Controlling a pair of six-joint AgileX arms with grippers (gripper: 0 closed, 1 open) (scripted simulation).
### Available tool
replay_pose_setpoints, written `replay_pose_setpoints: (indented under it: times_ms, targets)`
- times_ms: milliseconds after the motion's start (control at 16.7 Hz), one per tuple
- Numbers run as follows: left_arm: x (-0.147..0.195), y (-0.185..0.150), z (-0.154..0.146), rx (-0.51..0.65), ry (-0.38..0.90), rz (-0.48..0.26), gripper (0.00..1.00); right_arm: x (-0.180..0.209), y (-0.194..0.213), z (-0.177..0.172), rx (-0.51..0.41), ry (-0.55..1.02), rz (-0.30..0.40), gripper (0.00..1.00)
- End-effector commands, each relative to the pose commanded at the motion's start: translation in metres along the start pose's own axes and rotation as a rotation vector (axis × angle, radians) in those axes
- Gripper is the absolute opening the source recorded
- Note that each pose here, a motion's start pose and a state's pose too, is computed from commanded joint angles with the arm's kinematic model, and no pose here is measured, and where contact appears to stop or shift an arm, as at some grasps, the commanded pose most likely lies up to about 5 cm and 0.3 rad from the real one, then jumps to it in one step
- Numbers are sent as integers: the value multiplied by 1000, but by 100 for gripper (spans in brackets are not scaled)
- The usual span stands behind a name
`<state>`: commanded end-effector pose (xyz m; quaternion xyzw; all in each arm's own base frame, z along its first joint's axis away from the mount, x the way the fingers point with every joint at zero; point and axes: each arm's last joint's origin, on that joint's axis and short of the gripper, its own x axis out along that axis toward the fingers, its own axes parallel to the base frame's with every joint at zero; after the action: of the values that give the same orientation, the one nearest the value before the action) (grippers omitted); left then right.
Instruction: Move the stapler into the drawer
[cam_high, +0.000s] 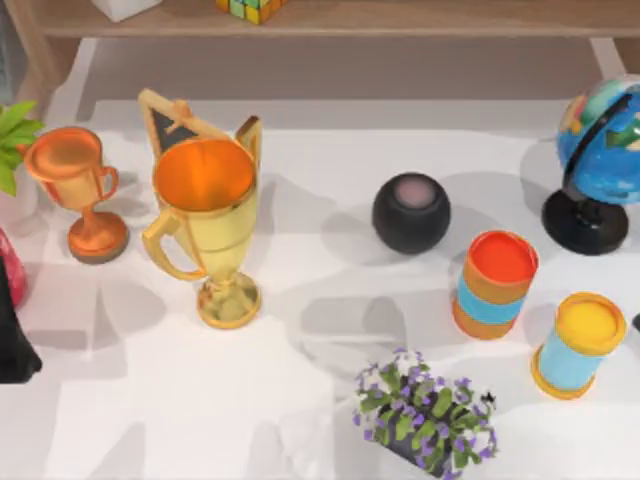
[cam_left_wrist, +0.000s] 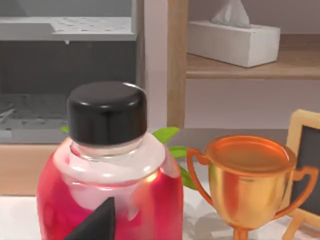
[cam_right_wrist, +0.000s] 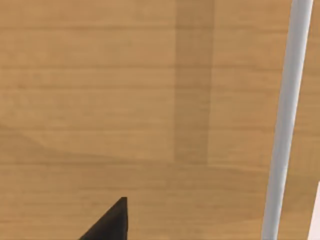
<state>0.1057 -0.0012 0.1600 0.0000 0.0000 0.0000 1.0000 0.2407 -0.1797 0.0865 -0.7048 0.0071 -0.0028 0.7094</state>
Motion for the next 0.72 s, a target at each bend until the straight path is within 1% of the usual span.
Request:
replay_pose_setpoints:
  times_ms: [300, 540, 720]
  targets:
    - [0, 0, 0, 0, 0, 0, 100, 0, 0, 0, -2, -1, -1, 100]
    - [0, 0, 0, 0, 0, 0, 100, -17, 0, 0, -1, -2, -1, 100]
    - [0, 0, 0, 0, 0, 0, 100, -19, 0, 0, 0, -2, 0, 100]
